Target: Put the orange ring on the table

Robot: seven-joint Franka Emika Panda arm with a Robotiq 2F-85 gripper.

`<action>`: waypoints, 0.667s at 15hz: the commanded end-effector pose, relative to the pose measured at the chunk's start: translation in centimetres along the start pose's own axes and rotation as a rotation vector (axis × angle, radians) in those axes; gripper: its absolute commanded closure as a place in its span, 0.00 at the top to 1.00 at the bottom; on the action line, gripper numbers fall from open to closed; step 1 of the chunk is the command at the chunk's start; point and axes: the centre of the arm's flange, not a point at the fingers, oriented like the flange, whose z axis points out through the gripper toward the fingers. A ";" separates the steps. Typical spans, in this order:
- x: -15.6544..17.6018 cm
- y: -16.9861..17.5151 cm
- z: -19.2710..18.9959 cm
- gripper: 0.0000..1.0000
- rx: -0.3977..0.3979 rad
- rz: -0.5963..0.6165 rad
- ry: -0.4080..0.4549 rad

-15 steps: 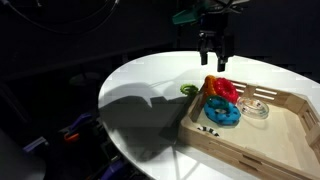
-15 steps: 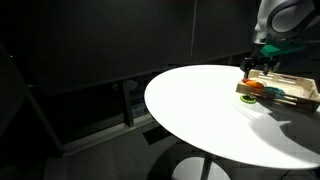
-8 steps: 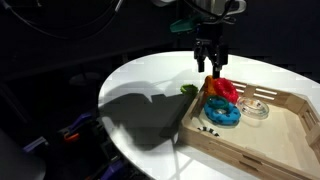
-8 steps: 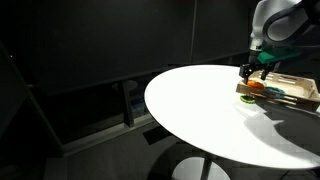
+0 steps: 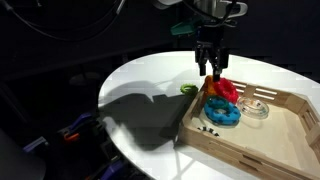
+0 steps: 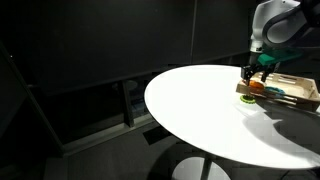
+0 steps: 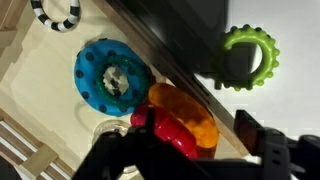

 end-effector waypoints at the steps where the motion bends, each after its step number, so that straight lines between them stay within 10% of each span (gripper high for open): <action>1: 0.3 0.1 0.0 0.69 -0.019 0.020 0.023; 10: 0.5 0.5 -0.3 0.12 -0.018 0.036 0.029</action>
